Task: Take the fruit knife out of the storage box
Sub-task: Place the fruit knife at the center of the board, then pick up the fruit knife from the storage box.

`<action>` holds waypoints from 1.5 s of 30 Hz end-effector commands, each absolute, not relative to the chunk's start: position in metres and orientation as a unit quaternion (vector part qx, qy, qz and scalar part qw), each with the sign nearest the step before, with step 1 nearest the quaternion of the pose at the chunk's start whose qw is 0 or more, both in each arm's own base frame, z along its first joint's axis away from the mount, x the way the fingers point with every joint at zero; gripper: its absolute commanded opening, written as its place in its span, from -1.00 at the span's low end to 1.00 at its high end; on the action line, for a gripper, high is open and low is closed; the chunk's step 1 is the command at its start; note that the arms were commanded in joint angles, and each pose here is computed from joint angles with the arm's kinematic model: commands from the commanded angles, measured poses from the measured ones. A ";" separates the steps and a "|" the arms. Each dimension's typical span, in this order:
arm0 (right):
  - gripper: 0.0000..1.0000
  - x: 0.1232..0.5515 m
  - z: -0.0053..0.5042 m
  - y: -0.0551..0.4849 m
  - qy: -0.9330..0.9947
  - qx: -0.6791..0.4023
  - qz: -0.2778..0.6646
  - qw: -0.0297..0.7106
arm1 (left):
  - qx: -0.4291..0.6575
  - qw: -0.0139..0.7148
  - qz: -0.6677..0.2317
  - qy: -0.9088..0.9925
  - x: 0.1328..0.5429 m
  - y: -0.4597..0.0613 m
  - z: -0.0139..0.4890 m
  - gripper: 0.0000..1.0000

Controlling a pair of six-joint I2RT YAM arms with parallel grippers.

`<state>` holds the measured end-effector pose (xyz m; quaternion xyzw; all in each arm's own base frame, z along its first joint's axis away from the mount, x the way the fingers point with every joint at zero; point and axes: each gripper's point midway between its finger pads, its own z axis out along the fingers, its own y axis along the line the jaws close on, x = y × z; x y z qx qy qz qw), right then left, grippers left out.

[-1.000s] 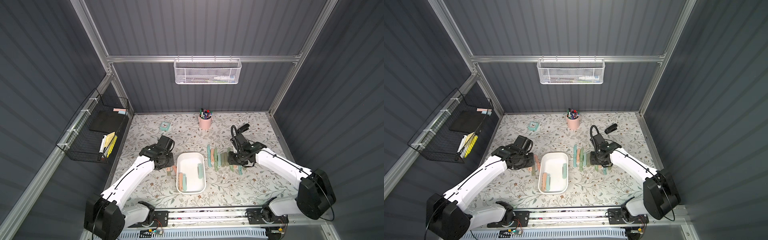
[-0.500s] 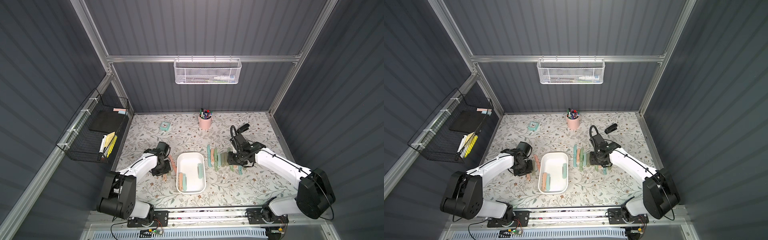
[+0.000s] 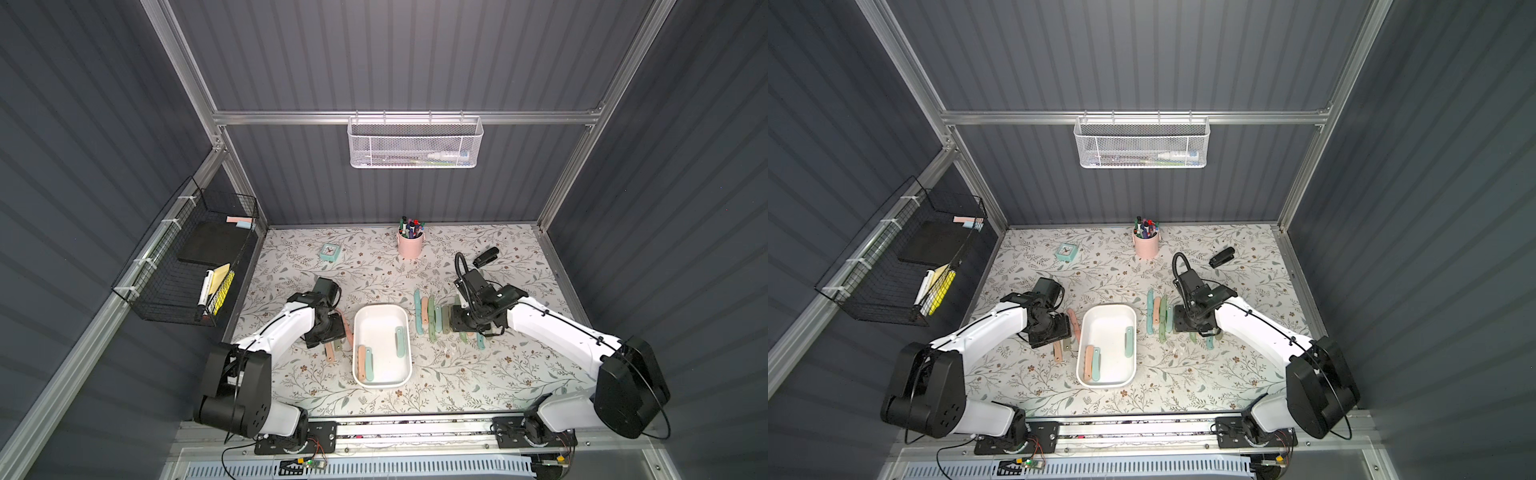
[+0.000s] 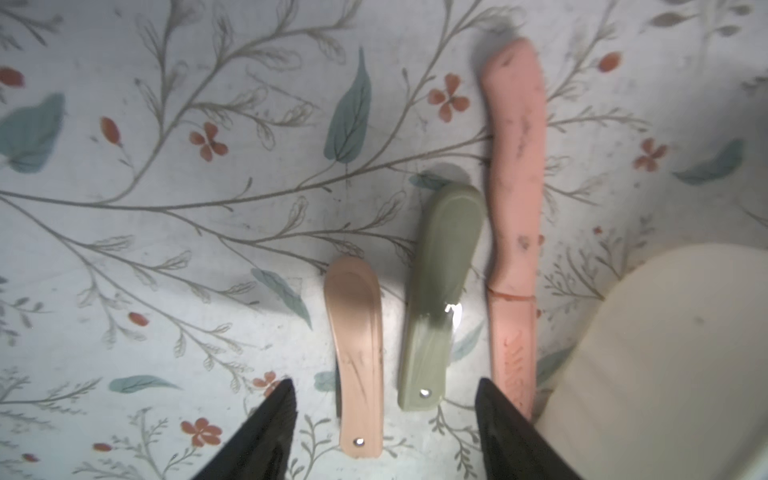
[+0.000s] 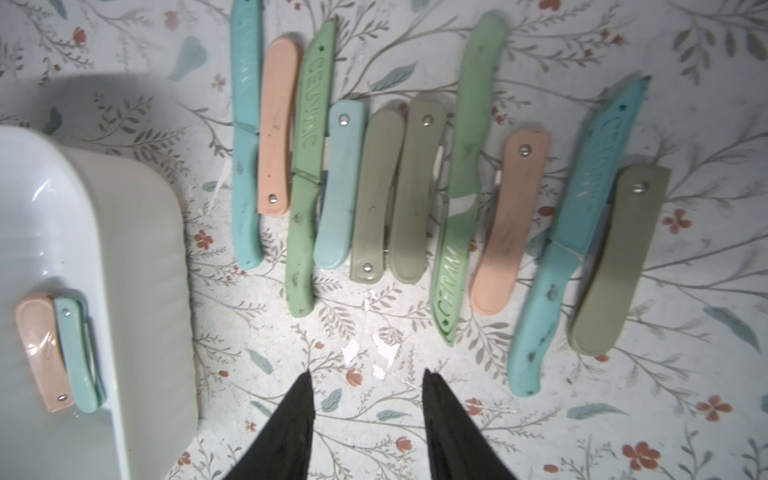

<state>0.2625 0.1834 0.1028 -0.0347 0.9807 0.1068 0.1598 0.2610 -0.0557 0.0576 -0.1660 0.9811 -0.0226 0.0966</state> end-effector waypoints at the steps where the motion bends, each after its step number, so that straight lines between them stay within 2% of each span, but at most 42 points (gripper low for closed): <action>1: -0.09 0.258 0.130 0.221 0.971 -0.063 0.144 0.179 | -0.148 0.135 -0.042 0.979 0.265 -0.057 0.101 0.62; 4: -0.08 0.245 0.145 0.257 0.965 -0.108 0.153 0.183 | -0.111 0.153 -0.067 0.980 0.264 -0.065 0.125 0.93; 5: -0.08 0.239 0.148 0.271 0.963 -0.127 0.156 0.181 | -0.095 0.156 -0.076 0.980 0.262 -0.068 0.131 0.98; 9: -0.06 0.217 0.150 0.323 0.953 -0.182 0.181 0.160 | -0.070 0.172 -0.085 0.979 0.252 -0.069 0.137 0.99; 14: 0.09 0.188 0.124 0.371 0.947 -0.228 0.201 0.104 | -0.078 0.211 -0.090 0.970 0.247 -0.064 0.146 0.99; 18: 0.12 0.173 0.102 0.401 0.943 -0.245 0.216 0.063 | -0.090 0.233 -0.063 0.966 0.247 -0.052 0.154 0.99; 25: 0.13 0.155 0.068 0.430 0.943 -0.268 0.199 0.008 | -0.096 0.234 -0.066 0.965 0.245 -0.052 0.155 0.99; 39: 0.14 0.160 0.025 0.442 0.955 -0.246 0.167 -0.014 | -0.097 0.228 -0.071 0.966 0.244 -0.054 0.153 0.99; 45: 0.06 0.185 0.013 0.409 0.975 -0.213 0.057 0.027 | -0.097 0.229 -0.074 0.966 0.244 -0.055 0.153 0.99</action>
